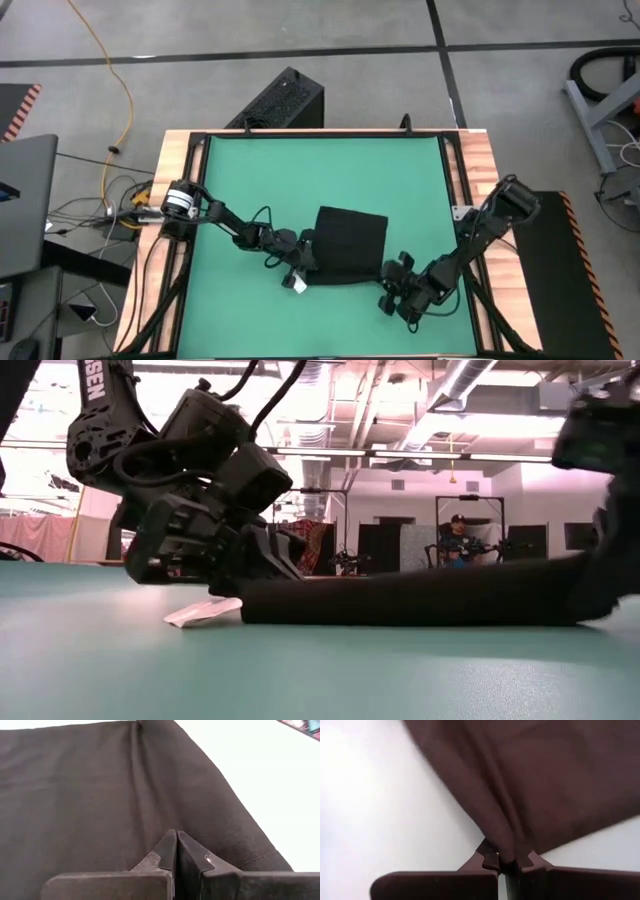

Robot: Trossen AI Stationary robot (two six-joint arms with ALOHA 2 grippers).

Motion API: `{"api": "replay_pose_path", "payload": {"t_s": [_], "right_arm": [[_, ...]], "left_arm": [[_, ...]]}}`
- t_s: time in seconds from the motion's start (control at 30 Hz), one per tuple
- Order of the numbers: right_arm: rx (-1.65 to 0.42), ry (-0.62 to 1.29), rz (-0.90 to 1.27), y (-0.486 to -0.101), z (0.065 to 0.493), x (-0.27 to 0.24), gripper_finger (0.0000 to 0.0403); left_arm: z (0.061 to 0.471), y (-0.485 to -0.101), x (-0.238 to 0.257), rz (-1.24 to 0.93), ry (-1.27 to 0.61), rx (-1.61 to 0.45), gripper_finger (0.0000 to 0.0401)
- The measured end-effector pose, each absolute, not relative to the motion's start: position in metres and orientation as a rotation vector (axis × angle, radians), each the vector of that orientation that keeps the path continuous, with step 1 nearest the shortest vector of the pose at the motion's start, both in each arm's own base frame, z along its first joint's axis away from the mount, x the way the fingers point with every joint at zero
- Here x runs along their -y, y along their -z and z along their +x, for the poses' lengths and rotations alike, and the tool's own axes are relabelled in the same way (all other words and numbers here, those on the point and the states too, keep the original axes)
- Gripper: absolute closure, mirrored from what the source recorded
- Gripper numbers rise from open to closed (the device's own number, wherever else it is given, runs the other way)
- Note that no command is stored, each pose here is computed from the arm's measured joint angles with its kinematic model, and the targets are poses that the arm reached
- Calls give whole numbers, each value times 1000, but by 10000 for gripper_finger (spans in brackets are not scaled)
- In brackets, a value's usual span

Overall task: Roll towel into tight, uniform cylinder
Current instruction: Roll the black towel

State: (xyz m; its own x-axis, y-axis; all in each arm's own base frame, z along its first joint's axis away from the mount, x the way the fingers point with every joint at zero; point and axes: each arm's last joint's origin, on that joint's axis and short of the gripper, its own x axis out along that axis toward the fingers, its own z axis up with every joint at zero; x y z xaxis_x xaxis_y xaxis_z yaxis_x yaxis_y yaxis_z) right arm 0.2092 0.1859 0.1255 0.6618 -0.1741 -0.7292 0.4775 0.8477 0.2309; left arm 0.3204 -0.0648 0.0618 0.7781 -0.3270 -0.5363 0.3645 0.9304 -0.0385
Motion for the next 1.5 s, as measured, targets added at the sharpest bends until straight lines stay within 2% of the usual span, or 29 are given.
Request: {"api": "replay_pose_path", "payload": {"t_s": [0.3,0.5,0.7,0.9,1.0,1.13,1.33,1.5], "right_arm": [[-655,517,757,-153,223,-161,386],[-758,607,856,-142,236,-141,386],[-864,662,864,-117,245,-135,386],[-867,677,880,-108,248,-137,386],[-868,679,882,-107,248,-136,386],[-870,693,898,-107,250,-133,386],[-880,704,916,-106,252,-128,386],[-885,697,904,-106,252,-128,386]], "left_arm": [[318,-61,68,-17,464,-586,401],[318,-61,69,-50,501,-591,401],[317,-67,70,-110,524,-597,401],[307,-104,70,-156,508,-659,401],[296,-131,75,-91,435,-654,401],[283,-157,100,102,334,-559,401],[267,-155,149,254,305,-473,401],[266,-145,181,339,282,-518,401]]}}
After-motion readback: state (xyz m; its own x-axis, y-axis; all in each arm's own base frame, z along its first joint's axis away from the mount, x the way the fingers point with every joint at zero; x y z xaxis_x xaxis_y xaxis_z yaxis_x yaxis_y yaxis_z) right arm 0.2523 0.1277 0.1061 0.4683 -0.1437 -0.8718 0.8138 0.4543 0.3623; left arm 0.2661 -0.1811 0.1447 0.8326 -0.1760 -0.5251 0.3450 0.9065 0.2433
